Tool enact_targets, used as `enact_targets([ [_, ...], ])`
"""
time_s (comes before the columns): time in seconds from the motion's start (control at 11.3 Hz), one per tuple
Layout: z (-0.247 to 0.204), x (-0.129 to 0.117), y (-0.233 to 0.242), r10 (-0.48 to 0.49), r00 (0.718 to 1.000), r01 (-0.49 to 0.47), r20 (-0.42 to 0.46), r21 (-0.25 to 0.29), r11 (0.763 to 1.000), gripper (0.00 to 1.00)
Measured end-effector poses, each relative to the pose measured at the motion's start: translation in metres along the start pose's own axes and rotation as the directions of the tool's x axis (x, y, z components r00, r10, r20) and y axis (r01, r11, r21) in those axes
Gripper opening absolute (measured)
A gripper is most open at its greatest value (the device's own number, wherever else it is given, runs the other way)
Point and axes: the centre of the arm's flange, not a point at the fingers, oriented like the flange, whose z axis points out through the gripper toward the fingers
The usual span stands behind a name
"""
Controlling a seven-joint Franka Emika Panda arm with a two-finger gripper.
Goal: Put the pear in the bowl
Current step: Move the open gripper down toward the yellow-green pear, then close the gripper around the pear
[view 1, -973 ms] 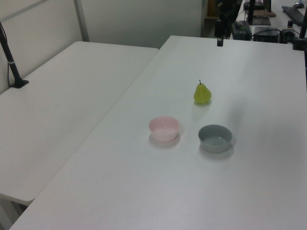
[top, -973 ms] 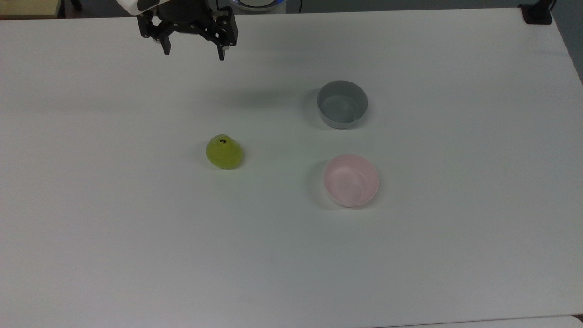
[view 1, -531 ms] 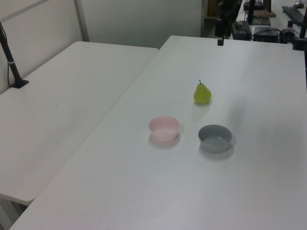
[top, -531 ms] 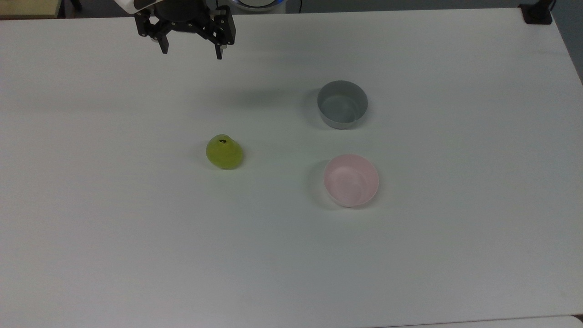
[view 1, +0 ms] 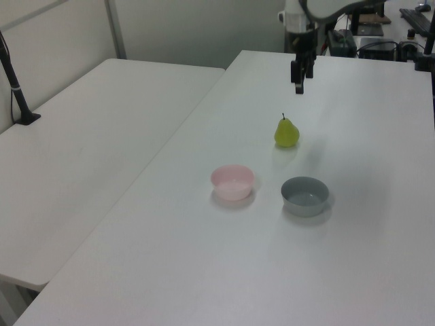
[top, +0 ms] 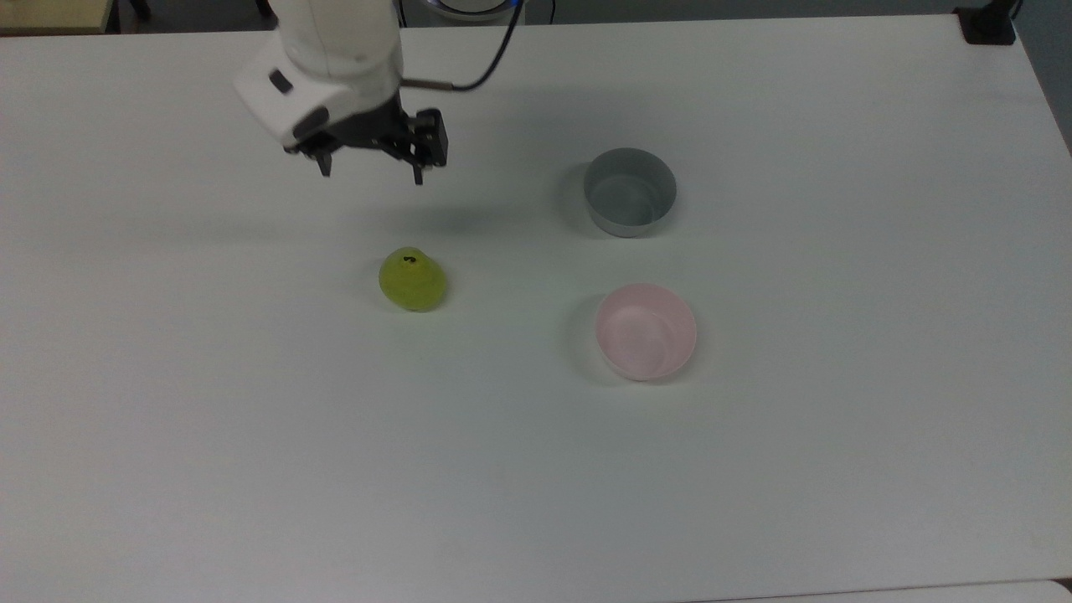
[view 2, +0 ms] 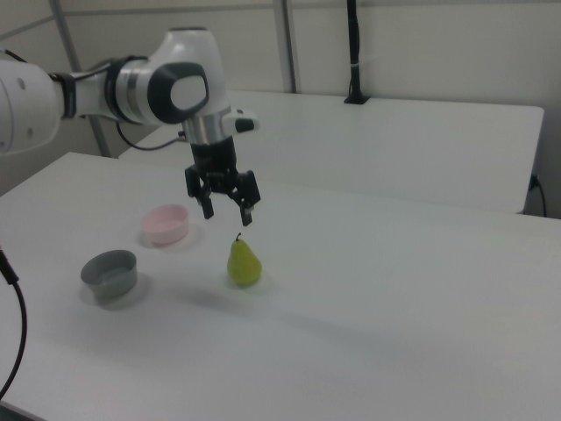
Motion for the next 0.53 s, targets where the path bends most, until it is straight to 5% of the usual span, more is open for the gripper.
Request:
enact_targets([
  [0.53,0.087,0.038,-0.032,-0.048,0.999,0.049,0.012,-0.050,0.998,1.00],
])
